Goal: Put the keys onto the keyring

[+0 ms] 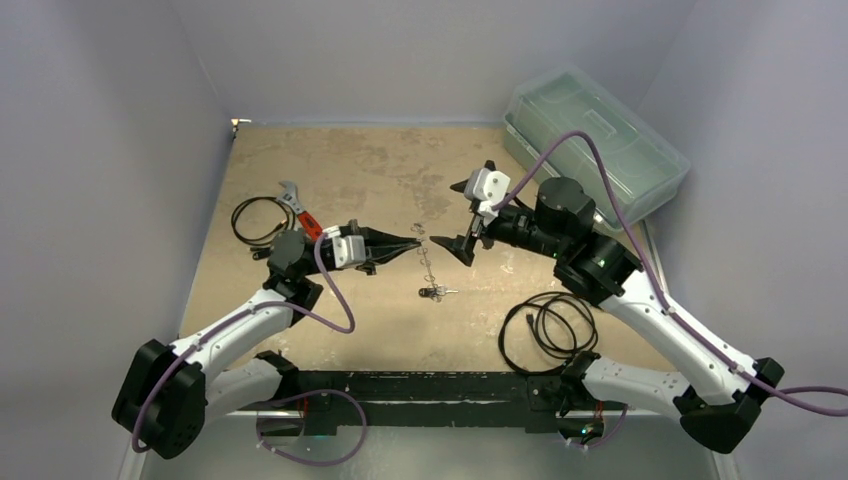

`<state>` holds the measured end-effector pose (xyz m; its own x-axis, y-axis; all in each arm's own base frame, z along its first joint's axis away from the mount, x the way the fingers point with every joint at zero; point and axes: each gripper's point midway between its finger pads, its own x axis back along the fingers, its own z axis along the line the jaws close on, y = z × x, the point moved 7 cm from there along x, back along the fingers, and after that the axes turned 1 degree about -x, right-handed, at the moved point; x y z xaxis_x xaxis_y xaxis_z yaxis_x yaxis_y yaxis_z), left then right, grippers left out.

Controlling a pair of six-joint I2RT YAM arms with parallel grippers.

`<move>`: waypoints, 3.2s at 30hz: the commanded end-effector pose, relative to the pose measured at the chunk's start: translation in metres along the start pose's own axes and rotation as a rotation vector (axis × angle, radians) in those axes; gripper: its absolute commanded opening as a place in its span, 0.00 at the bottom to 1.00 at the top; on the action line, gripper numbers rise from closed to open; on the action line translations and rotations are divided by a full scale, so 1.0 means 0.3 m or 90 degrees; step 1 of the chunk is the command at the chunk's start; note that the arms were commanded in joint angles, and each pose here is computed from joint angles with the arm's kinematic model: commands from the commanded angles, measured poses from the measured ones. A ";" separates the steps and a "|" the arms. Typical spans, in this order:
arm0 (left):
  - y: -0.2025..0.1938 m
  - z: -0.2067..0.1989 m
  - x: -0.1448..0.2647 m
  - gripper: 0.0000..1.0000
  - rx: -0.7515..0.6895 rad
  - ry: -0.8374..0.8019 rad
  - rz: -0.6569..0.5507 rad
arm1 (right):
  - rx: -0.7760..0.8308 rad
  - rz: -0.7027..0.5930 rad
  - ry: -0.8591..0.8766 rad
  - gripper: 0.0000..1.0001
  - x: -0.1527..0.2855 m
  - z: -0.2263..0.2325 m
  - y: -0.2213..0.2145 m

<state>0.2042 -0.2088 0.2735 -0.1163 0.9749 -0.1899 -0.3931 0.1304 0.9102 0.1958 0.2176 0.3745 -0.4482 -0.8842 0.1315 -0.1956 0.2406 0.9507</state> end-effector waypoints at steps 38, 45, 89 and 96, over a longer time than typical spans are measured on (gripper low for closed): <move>0.170 -0.042 0.006 0.00 -0.007 -0.011 -0.215 | 0.010 -0.082 0.224 0.33 -0.035 0.098 0.066; 0.166 -0.040 0.005 0.00 -0.005 -0.009 -0.213 | 0.009 -0.080 0.227 0.30 -0.053 0.094 0.061; 0.074 0.047 0.067 0.35 -0.167 0.031 0.144 | 0.012 0.030 0.175 0.00 -0.125 0.054 -0.060; 0.078 0.056 0.091 0.32 -0.193 0.044 0.190 | 0.004 0.121 0.135 0.00 -0.117 0.031 -0.114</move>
<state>0.2040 -0.1809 0.2931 -0.2846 0.9583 -0.0268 -0.5557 -0.1422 0.8192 0.2061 0.2518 0.3135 -0.2057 -0.9099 0.3602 -0.0987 0.3855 0.9174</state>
